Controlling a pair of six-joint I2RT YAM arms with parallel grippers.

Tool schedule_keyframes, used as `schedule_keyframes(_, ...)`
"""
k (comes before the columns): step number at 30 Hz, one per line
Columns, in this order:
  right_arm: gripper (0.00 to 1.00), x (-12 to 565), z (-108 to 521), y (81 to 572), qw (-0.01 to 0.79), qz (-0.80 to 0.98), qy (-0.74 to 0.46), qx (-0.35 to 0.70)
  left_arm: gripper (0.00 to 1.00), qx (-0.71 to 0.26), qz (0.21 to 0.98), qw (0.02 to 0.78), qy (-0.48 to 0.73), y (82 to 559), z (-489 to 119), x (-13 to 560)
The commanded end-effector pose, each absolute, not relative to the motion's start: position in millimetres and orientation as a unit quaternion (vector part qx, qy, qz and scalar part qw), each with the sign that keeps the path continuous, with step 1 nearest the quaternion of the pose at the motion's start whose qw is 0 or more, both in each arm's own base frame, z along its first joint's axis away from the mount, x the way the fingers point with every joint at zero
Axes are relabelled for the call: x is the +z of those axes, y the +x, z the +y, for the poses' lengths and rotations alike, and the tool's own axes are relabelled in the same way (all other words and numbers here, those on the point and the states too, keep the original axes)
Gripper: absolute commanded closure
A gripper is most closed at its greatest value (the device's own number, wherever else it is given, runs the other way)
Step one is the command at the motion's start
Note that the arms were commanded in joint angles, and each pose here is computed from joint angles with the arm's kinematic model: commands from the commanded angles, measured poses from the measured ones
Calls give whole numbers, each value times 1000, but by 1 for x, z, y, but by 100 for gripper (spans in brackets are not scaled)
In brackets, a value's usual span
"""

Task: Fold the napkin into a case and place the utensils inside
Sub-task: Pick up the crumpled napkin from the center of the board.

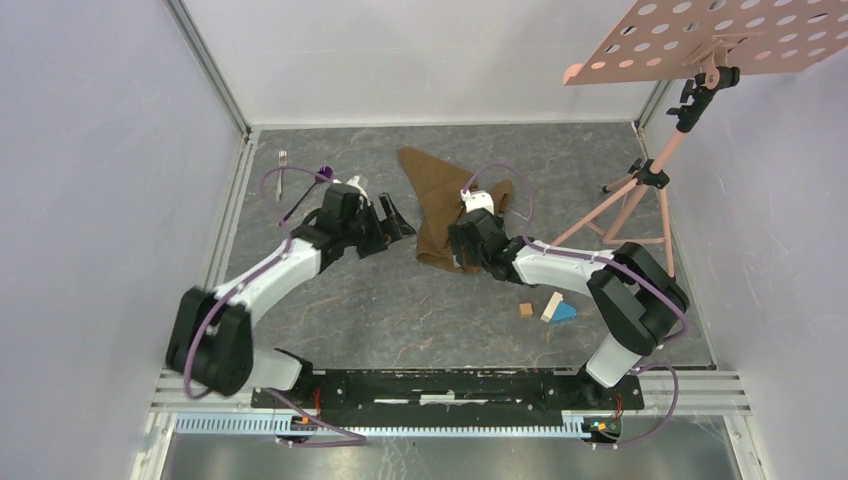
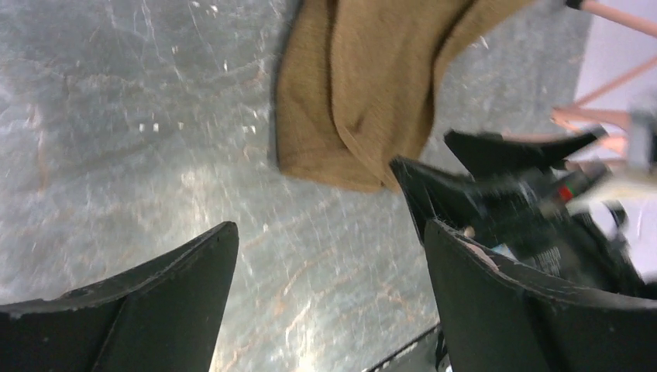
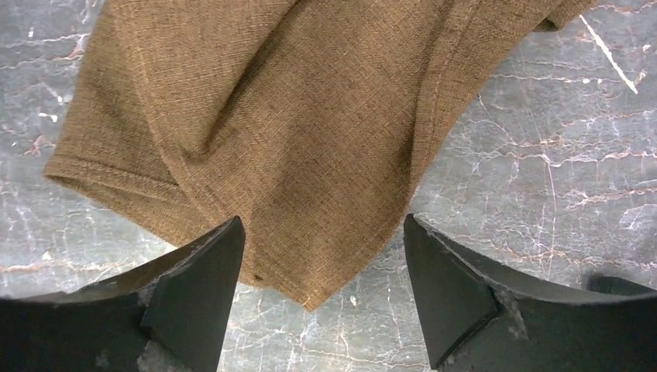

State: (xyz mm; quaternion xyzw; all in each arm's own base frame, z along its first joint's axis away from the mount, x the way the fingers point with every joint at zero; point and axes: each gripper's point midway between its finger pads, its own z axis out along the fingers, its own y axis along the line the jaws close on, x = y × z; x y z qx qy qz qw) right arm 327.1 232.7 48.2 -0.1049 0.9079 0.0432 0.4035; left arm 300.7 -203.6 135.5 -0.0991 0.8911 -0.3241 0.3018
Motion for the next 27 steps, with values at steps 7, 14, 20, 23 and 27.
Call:
schedule_keyframes(7,36,46,227,326,431,894,-111,49,9,-373,863,301,-163,441,-265,114)
schedule_keyframes(14,38,37,220,314,420,896,-132,48,27,-330,881,293,-168,484,-269,76)
schedule_keyframes(20,39,38,222,311,418,894,-151,55,62,-299,900,278,-153,486,-262,53)
schedule_keyframes(23,42,43,224,311,419,891,-166,57,90,-284,903,285,-147,473,-253,54)
schedule_keyframes(27,42,54,222,307,415,889,-186,56,98,-253,905,305,-154,433,-224,65)
